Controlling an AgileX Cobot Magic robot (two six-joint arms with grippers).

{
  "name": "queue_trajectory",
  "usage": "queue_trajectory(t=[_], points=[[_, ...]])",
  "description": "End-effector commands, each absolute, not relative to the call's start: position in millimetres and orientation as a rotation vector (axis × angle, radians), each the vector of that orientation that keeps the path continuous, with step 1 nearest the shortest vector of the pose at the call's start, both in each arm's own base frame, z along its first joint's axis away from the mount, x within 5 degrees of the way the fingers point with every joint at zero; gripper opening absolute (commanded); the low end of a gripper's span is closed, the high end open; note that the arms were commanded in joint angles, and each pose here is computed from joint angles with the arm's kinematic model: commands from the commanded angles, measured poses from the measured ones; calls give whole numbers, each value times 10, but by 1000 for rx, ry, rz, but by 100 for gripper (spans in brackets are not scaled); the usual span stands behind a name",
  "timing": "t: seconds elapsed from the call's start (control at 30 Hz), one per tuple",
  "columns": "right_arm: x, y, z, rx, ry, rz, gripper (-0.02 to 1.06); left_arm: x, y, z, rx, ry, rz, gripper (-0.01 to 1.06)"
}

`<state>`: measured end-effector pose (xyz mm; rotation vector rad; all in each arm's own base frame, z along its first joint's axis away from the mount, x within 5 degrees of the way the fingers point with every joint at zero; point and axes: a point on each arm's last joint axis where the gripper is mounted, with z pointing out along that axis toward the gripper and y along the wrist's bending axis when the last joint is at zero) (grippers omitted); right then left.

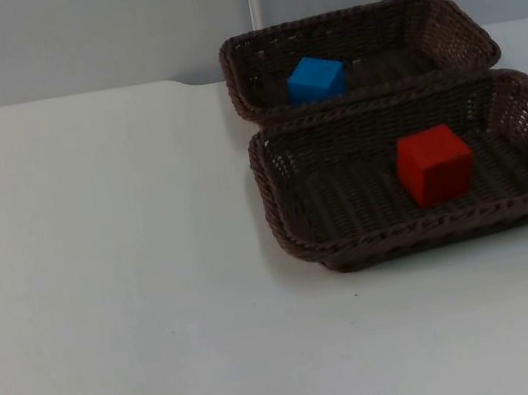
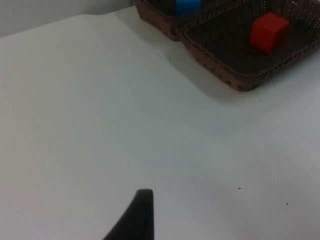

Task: Pick up one cube with the left hand and place it into the upper basket. Pick up one cube with the right hand and place it into the lower basket.

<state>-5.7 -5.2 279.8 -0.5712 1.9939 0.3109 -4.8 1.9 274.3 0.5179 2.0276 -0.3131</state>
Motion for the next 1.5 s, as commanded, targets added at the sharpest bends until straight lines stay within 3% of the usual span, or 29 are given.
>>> queue_trajectory(t=[0.0,0.7,1.47], points=[[-58,-46,2801,-531,1989,294,105,-45,15,2740,516,2018,-327,105],[-72,-17,2801,-90,2043,28,105,-45,15,2740,516,2018,-327,105],[-73,-15,2801,-63,2044,11,105,-46,15,2740,510,2019,-316,105]])
